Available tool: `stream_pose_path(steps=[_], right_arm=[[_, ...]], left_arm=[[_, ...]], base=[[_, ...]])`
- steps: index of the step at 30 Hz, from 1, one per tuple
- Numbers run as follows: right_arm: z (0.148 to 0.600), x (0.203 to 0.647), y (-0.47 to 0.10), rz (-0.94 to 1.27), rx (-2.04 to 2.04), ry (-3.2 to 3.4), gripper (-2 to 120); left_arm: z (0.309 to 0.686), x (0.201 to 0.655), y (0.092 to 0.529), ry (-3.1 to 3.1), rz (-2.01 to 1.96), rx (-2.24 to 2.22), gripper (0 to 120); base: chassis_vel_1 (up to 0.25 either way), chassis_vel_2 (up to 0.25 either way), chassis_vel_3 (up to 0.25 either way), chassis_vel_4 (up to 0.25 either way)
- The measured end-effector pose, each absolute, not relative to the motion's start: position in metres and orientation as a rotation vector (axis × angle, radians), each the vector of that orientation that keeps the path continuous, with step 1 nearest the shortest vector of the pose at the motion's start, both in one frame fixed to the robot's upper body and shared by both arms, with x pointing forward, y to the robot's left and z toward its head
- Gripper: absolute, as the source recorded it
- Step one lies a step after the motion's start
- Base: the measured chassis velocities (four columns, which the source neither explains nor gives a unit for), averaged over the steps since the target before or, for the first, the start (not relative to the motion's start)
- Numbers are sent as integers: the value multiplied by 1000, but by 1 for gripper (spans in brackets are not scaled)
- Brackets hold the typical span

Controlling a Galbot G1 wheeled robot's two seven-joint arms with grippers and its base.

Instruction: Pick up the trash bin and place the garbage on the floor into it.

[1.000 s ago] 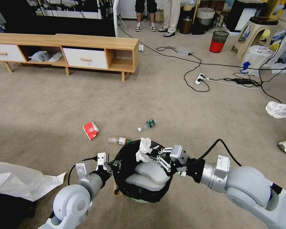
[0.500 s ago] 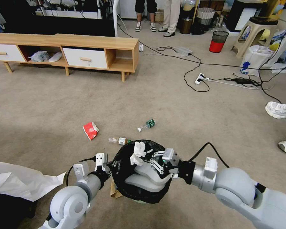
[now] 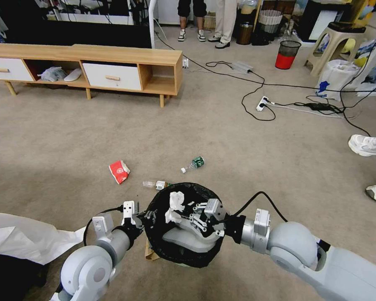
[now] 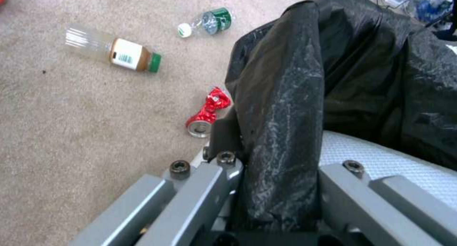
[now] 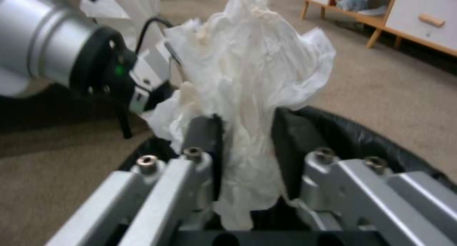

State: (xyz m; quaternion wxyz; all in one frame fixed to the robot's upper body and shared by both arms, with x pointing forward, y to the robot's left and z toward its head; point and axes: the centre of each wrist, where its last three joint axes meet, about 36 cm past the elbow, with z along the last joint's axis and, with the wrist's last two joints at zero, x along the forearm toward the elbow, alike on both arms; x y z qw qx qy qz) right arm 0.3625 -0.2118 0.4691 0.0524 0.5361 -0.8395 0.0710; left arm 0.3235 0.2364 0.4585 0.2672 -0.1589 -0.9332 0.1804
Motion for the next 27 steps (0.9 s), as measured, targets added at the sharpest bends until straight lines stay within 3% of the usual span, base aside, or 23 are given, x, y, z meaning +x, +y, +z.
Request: stream_pose_path(steps=[6,8,10,11,19,27], right_arm=[[461,364,-214,219,1613,-2547,51],[456,364,-215,225,1606,-2544,64],[455,365,-215,226,1603,-2544,65],[454,365,-216,228,1598,-2542,73],[450,366,-218,234,1584,-2541,98],[447,366,-215,201,1574,-2547,100]], left_arm=[[461,322,237,-2521,490,-433,0],[463,321,238,-2522,487,-437,0],[463,320,238,-2522,487,-437,0],[464,320,239,-2523,487,-435,0],[464,317,244,-2521,483,-434,0],[463,315,244,-2517,486,-435,0]], base=[[0,0,0,0],[0,0,0,0],[0,0,0,0],[0,0,0,0],[0,0,0,0],[0,0,0,0]])
